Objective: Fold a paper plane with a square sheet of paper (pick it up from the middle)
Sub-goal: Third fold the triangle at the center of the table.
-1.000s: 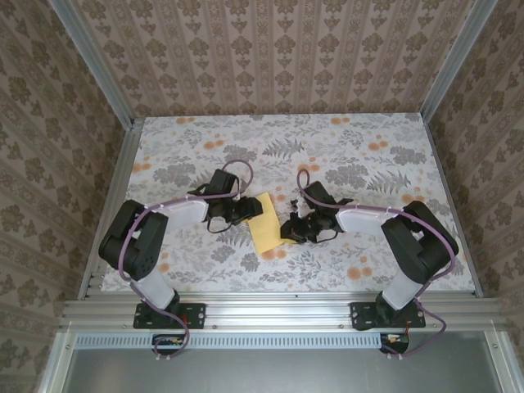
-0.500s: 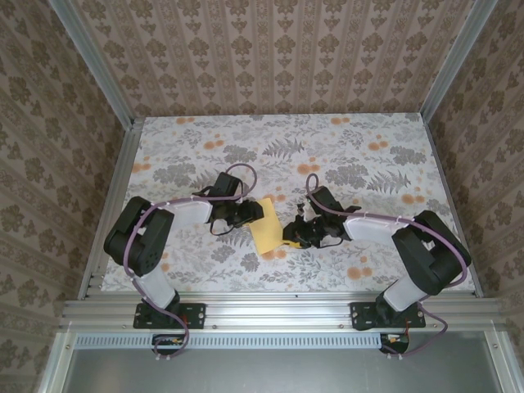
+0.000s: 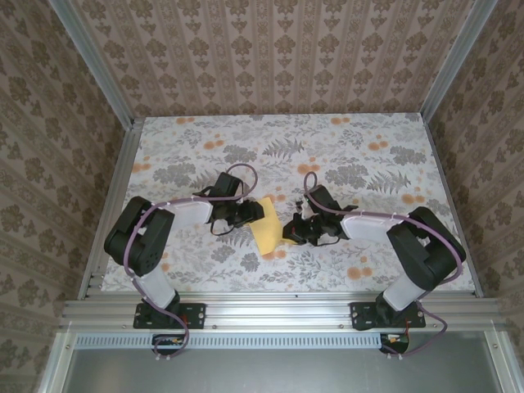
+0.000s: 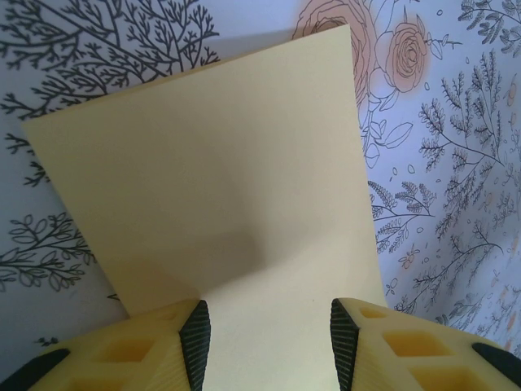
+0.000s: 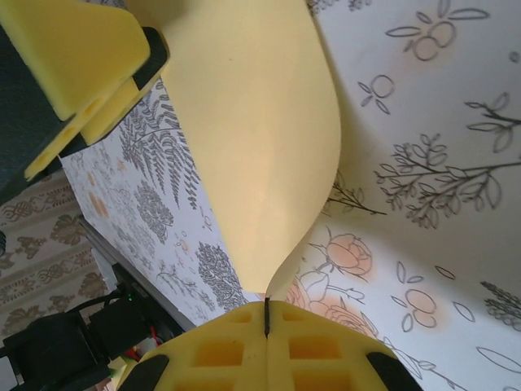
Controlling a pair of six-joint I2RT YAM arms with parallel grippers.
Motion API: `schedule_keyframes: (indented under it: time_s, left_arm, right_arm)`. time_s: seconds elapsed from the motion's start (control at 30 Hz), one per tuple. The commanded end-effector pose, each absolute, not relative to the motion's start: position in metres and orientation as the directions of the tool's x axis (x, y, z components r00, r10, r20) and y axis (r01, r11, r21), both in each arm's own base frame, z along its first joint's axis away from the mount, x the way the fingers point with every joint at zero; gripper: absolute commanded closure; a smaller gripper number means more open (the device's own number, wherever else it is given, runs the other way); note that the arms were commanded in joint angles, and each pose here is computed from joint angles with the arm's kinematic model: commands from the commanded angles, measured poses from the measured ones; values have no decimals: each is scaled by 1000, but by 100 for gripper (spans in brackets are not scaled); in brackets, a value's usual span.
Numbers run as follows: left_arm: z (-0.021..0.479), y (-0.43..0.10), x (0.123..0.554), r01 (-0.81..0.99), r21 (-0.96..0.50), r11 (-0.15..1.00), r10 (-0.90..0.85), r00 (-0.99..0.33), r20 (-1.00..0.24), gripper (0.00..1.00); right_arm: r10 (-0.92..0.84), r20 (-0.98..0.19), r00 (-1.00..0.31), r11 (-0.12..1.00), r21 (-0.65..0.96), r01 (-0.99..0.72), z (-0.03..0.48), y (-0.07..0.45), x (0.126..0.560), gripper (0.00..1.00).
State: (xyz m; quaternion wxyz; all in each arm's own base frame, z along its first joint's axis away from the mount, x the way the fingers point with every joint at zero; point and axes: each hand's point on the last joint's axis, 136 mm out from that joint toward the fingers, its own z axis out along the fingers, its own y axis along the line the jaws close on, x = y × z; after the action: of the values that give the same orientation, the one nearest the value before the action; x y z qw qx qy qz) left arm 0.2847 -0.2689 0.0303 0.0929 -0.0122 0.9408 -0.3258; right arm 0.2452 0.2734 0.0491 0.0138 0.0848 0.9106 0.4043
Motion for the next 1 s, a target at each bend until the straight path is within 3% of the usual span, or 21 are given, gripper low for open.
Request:
schedule_keyframes:
  time_s: [0.0,0.6,0.97]
  left_arm:
    - [20,-269,282,37,-596,802,-67,-986,-151,53]
    - [29,-278,289,51,-619,784,-66,-984,-165,56]
    - [54,-275,301,73,-625,777,-94,-969,-230,45]
  right_arm:
    - [147,-4,-989,637,766,91,61,289,257,99]
    - [120,-73,-990,617,787,17,53,331,287,100]
    - [141,-56,-988,651,757,50,33,325,287,100]
